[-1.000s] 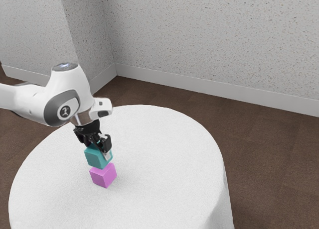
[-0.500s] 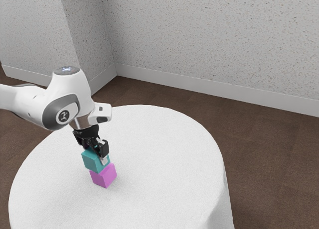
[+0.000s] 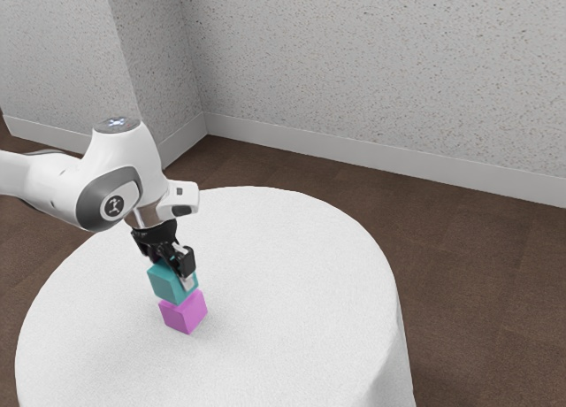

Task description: Pick up the blue block with one arm, and put the blue block on the pink block with one arm

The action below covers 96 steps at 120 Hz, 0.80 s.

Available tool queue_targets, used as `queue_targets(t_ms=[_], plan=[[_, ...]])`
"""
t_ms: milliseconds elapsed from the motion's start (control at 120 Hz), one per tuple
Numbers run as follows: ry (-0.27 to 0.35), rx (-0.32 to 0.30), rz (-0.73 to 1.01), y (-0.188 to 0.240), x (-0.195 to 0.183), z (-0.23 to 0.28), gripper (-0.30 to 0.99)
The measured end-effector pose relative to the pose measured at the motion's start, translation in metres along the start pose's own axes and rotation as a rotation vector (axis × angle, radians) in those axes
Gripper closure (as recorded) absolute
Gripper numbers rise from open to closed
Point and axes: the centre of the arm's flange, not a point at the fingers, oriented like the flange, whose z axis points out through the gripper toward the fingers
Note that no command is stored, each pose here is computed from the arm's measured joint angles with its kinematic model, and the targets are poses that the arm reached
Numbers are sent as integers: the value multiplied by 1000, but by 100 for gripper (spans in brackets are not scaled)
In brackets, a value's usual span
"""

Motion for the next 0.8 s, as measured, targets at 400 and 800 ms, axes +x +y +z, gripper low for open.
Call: queue_targets(t_ms=[400,800], plan=[[30,-8,14,-3,12,-17,6],[15,-2,13,-12,51,-130,1]])
